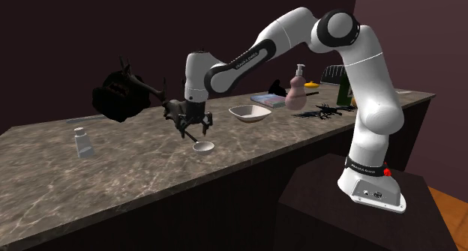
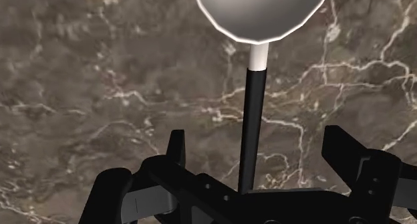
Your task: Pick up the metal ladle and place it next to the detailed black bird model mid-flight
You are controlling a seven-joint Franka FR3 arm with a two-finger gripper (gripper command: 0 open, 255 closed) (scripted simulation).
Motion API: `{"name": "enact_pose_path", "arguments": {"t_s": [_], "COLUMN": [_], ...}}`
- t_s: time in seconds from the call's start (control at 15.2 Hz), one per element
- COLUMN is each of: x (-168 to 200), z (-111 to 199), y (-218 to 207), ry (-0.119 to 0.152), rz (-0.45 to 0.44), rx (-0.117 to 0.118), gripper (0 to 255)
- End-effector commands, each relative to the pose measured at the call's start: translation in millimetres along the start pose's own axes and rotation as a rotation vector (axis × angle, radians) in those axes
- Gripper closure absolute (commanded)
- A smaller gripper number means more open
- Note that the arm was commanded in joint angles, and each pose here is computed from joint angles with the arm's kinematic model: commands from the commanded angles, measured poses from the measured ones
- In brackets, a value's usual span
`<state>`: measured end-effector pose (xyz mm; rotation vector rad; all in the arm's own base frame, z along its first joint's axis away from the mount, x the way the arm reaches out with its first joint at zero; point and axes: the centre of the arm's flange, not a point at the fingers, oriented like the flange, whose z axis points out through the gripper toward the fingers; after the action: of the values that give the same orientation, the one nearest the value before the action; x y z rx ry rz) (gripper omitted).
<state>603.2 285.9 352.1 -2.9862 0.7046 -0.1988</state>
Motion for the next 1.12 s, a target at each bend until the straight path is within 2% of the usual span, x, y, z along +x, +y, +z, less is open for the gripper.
{"name": "enact_pose_path", "arguments": {"t_s": [0.0,0.07,0.59,0.66,1.06], "x": [-0.3,-0.3,-0.3,-0.3,-0.4], "z": [10.9,19.2,19.1,19.1,19.3], "y": [-0.4,-0.4,-0.4,-0.4,-0.7], "ry": [0.0,0.0,0.0,0.0,0.0], "rz": [0.0,0.0,0.0,0.0,0.0], "rx": [0.0,0.0,0.0,0.0,0.0], "gripper": [0,0,0,255,255]}}
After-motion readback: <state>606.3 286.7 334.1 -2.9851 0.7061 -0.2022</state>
